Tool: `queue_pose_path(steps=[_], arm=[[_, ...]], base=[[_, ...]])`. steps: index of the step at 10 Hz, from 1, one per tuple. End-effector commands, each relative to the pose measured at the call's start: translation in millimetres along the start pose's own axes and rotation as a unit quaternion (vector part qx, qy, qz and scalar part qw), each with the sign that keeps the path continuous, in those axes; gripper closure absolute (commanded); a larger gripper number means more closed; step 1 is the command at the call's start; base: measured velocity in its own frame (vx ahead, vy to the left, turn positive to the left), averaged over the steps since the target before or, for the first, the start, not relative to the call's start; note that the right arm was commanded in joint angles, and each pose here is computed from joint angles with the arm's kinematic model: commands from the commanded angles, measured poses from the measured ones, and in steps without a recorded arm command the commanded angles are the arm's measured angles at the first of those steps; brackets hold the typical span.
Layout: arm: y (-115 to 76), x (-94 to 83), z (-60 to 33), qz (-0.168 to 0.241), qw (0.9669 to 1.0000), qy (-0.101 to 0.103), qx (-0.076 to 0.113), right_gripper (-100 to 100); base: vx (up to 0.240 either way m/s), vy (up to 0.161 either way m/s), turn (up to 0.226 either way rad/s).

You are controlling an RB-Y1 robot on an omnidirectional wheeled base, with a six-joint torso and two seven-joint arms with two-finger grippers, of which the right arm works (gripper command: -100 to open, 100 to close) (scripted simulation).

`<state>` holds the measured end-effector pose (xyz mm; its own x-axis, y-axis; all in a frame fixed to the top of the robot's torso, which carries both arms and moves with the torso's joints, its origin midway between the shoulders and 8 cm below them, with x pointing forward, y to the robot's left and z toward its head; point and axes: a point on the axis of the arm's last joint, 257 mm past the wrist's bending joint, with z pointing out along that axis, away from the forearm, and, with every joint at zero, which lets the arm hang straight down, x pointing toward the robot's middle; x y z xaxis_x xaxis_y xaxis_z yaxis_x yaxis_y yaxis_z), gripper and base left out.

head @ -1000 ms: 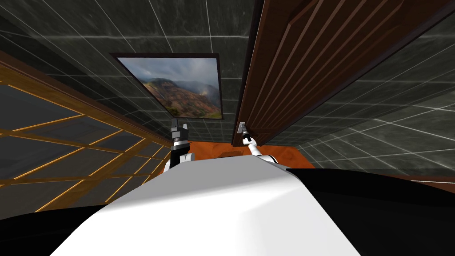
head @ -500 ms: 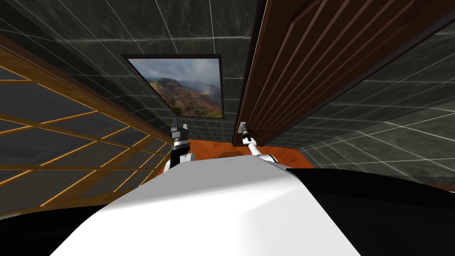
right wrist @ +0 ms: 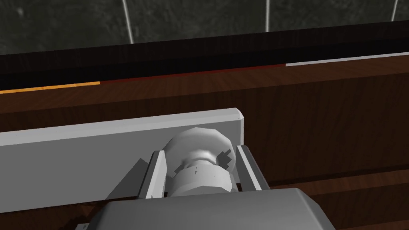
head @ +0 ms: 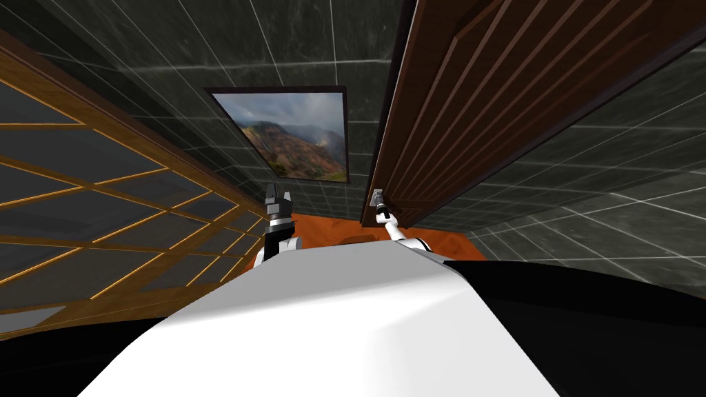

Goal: Pull the door open

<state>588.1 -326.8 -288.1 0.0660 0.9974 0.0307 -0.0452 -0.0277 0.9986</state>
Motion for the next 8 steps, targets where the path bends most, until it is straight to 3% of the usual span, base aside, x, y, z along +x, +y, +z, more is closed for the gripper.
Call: queue_pose_path(steps=[1, 4, 7, 8], arm=[[2.7, 4.1, 2.1, 0.040, 0.9992, 0.000, -0.004, 100], [2.7, 2.4, 2.9, 0.080, 0.9968, -0.003, -0.004, 100], [2.5, -1.3, 4.4, 0.140, 0.9901, -0.010, -0.005, 100], [2.3, -3.1, 5.1, 0.165, 0.9862, -0.013, -0.005, 100]], base=[[-0.056, -0.026, 0.118], [-0.051, -0.023, 0.050], [-0.050, -0.024, 0.087], [-0.050, -0.019, 0.056]])
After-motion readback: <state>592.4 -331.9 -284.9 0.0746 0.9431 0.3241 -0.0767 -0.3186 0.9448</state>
